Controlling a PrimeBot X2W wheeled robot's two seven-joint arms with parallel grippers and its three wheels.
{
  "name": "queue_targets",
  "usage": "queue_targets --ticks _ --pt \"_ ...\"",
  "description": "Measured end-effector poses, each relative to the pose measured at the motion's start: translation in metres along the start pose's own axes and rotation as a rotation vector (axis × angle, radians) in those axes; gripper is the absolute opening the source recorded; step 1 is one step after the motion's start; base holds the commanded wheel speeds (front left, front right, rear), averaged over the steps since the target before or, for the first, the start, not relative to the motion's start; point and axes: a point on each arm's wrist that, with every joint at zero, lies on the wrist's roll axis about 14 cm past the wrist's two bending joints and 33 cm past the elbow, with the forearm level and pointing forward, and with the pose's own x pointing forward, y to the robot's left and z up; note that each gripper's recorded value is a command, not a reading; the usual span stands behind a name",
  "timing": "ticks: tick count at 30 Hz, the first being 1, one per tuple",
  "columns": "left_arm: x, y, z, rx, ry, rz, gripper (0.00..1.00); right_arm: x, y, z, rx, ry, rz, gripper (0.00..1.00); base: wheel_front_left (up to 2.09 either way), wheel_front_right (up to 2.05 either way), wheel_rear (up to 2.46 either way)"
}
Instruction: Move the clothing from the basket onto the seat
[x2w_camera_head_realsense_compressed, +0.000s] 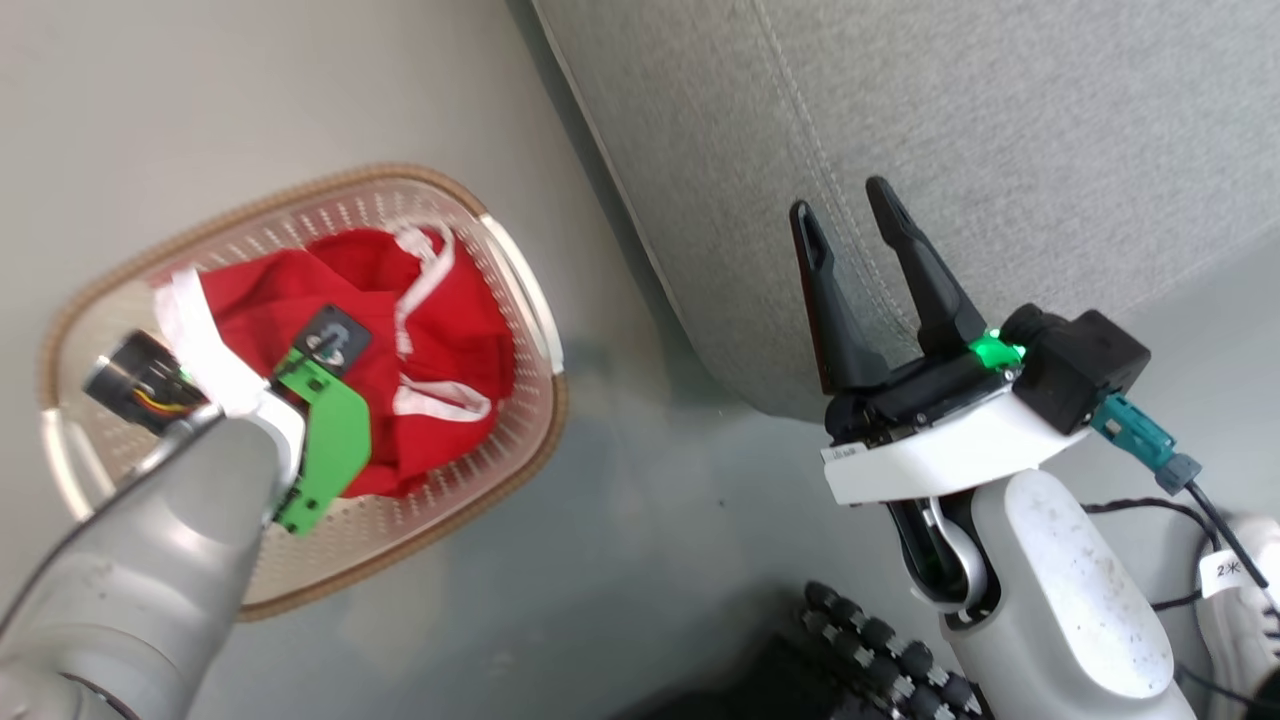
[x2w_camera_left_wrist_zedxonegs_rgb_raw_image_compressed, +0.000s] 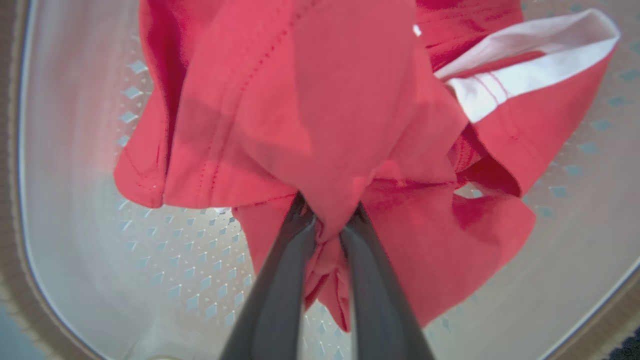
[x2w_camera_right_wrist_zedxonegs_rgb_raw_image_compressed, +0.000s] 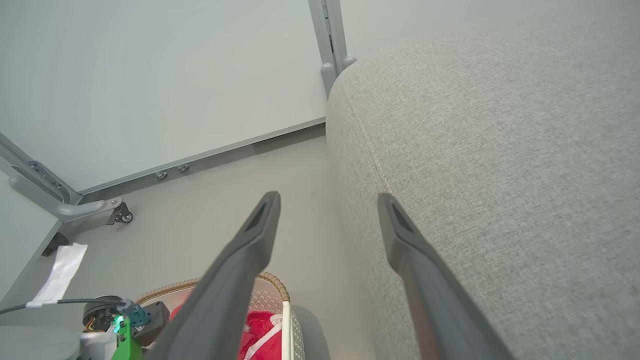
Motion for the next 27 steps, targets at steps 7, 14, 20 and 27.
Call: queue_targets --ticks 7,14,20,27 --pt "-0.047 -0.008 0.027 -0.094 -0.189 0.064 0.0 -0.021 0.011 0.019 -0.009 -0.036 0.015 1.0 0.0 0.0 0.0" --pt "-0.103 -0.009 0.052 -0.23 -0.434 0.166 0.0 -0.045 0.026 0.035 -0.014 -0.073 0.042 1.0 0.0 0.0 0.0" --pt "-0.157 -0.006 0.074 -0.405 -0.645 0.23 0.0 -0.063 0.044 0.049 -0.018 -0.113 0.087 1.0 0.0 0.0 0.0" --pt "-0.259 0.006 0.126 -0.532 -1.038 0.296 0.0 -0.085 0.064 0.063 -0.024 -0.162 0.139 1.0 0.0 0.0 0.0"
